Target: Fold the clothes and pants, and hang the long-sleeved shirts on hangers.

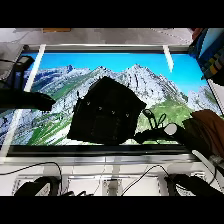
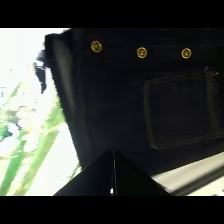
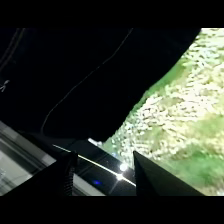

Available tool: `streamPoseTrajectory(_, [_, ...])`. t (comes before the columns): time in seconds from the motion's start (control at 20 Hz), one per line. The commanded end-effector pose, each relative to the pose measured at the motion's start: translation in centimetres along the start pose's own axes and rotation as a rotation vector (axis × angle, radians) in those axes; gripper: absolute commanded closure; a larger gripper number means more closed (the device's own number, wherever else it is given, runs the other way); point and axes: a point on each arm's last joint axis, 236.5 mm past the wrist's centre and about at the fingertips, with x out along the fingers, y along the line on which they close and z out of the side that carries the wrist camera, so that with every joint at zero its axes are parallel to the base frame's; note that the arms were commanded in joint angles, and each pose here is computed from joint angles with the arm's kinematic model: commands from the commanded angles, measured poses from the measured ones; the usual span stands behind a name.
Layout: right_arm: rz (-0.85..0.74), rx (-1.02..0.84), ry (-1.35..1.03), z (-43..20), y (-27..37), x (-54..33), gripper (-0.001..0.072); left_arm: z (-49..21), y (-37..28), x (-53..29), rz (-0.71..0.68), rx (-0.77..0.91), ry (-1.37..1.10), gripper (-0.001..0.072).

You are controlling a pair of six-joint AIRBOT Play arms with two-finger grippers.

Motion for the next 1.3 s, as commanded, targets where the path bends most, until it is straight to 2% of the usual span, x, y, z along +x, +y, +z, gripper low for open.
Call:
streamPoseTrajectory(0.0, [-0.02, -0.011, -0.01, 1.4, -0.3, 1.8, 0.0332, -0.8, 0.7, -3.2, 0.097, 0.043, -0.037, 0.0696])
streamPoseTrajectory(0.2, [-0.046, -0.046, -0.061, 4.3, -0.7, 1.4, 0.0343, -1.1, 0.8, -3.4, 0.108, 0.046, -0.036, 0.0696])
streamPoseTrajectory(0.45, [0.001, -0.075, 0.02, 3.4, 0.1, 2.1, 0.0343, -1.8, 0.8, -2.7, 0.101, 0.039, -0.014, 0.0696])
streamPoseTrajectory(0.5, [0.002, -0.075, 0.021, 3.4, 0.1, 2.1, 0.0401, -2.0, 0.8, -2.4, 0.098, 0.037, -0.007, 0.0696])
streamPoseTrajectory(0.55, [0.004, -0.073, 0.023, 3.4, 0.2, 2.1, 0.052, -2.3, 0.8, -2.1, 0.095, 0.034, 0.003, 0.0695])
streamPoseTrajectory(0.65, [0.011, -0.061, 0.034, 3.1, 0.4, 2.1, 0.0681, -3.6, 1.0, -1.0, 0.086, 0.022, 0.04, 0.0696])
streamPoseTrajectory(0.85, [0.052, -0.058, 0.111, 1.4, 1.6, 1.2, 0.0681, -8.4, 2.7, 2.9, 0.105, -0.031, 0.157, 0.0696])
streamPoseTrajectory(1.15, [0.093, -0.208, 0.301, -3.4, 1.4, -2.1, 0.0682, -13.1, 3.6, 5.9, 0.095, -0.11, 0.241, 0.0696])
streamPoseTrajectory(1.25, [0.08, -0.134, 0.297, -3.4, 0.7, -2.3, 0.0668, -14.1, 3.7, 7.1, 0.101, -0.15, 0.244, 0.0695])
